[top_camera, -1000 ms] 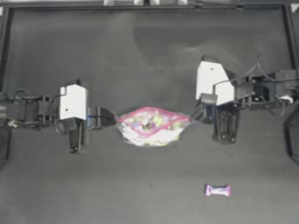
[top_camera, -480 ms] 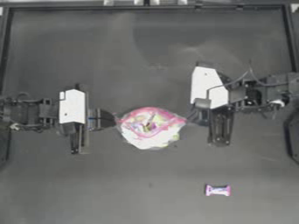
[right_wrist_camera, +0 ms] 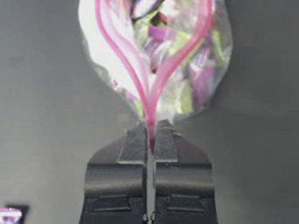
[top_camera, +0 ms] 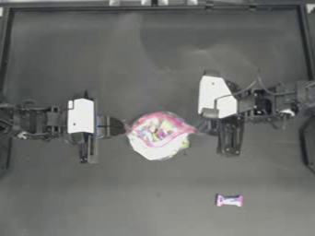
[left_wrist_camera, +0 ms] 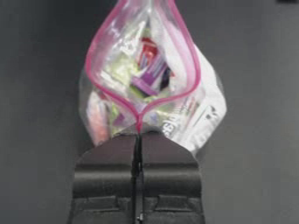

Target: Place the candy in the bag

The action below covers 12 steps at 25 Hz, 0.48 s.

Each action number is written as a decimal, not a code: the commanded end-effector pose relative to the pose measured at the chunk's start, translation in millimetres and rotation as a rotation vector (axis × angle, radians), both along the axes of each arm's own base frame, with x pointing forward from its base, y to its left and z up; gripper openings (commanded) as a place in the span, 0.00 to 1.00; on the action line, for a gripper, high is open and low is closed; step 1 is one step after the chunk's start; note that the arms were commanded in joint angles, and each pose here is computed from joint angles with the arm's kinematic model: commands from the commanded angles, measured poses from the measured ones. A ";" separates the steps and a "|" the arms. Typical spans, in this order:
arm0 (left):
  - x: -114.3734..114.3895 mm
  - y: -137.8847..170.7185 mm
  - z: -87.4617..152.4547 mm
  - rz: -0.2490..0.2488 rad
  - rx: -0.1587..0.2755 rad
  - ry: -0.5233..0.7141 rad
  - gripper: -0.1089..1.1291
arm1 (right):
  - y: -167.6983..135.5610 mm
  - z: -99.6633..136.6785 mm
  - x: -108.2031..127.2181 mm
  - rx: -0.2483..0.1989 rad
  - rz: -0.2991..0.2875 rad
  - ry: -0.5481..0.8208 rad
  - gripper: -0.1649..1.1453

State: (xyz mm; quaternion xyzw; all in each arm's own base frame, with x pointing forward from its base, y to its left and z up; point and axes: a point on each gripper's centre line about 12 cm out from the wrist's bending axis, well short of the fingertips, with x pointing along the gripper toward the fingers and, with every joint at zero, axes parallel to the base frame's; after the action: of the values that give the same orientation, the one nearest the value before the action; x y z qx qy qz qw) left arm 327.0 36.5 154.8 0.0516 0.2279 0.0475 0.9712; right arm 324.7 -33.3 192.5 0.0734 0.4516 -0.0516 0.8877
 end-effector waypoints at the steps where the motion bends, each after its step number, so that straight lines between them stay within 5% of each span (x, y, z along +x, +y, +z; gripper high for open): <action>1: 3.4 1.7 2.4 0.005 0.011 -0.023 0.12 | 0.2 4.6 2.4 0.000 -0.004 -0.031 0.17; 12: 5.2 5.1 -10.9 0.023 0.033 0.004 0.12 | -1.2 -11.5 8.3 -0.005 -0.006 -0.018 0.17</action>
State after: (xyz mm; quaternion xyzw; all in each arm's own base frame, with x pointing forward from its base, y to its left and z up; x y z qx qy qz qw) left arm 329.2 40.4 136.4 0.0645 0.2449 0.0585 0.9656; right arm 329.4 -34.5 174.1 0.0742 0.4570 -0.0549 0.8846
